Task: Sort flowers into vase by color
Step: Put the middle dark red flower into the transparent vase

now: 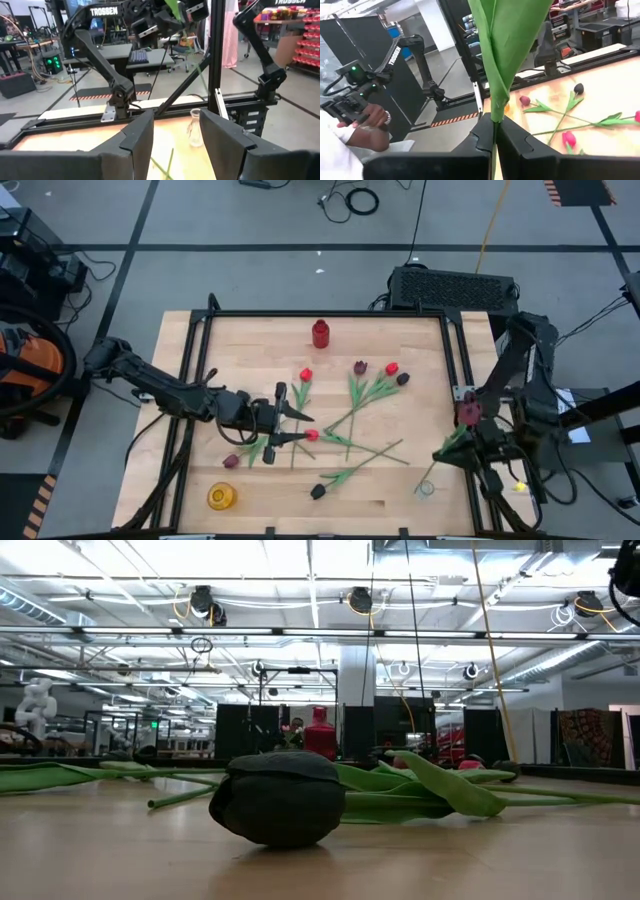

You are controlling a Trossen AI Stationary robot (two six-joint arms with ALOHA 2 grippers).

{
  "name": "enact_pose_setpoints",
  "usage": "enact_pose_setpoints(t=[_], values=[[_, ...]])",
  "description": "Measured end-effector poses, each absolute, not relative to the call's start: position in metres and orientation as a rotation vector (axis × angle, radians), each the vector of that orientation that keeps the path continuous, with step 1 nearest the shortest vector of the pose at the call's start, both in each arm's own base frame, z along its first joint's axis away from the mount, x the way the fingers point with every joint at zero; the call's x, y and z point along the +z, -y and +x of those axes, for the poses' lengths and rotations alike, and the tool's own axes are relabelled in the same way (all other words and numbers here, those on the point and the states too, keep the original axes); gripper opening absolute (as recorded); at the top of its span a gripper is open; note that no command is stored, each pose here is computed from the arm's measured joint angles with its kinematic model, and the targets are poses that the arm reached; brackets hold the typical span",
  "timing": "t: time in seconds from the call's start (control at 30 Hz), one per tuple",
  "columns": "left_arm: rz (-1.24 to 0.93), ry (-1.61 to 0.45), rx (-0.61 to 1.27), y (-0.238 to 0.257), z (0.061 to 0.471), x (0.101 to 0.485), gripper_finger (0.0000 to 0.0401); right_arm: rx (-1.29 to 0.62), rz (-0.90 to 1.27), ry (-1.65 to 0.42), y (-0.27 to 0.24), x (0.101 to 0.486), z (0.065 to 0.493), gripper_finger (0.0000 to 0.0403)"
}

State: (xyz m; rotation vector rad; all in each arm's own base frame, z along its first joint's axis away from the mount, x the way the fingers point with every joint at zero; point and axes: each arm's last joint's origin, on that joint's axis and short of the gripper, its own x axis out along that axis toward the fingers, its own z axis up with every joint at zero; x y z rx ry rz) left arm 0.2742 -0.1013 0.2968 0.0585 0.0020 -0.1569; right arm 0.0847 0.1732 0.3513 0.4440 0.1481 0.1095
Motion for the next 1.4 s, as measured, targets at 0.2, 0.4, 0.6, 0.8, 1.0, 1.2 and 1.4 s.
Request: enact_pose_setpoints(t=[0.2, 0.4, 0.6, 0.8, 1.0, 1.2, 1.4], values=[[0.061, -0.013, -0.15, 0.102, 0.276, 0.294, 0.0168, 0.125, 0.443, -0.152, -0.189, 0.344, 0.072, 0.0004], [-0.004, -0.013, -0.132, 0.101, 0.276, 0.295, 0.0168, 0.106, 0.361, -0.186, -0.186, 0.334, 0.069, 0.0004], [-0.016, -0.014, -0.123, 0.101, 0.276, 0.295, 0.0168, 0.111, 0.356, -0.291, -0.18, 0.321, 0.067, 0.0004], [-0.009, -0.014, -0.102, 0.1, 0.276, 0.295, 0.0168, 0.105, 0.372, -0.345, -0.174, 0.316, 0.065, 0.0004], [-0.008, -0.015, -0.101, 0.099, 0.276, 0.294, 0.0168, 0.085, 0.344, -0.343, -0.171, 0.315, 0.067, 0.0004], [-0.007, -0.015, -0.101, 0.099, 0.276, 0.295, 0.0168, 0.078, 0.336, -0.342, -0.172, 0.314, 0.068, 0.0004], [-0.007, -0.015, -0.101, 0.099, 0.276, 0.295, 0.0168, 0.078, 0.311, -0.356, -0.177, 0.309, 0.069, 0.0004]])
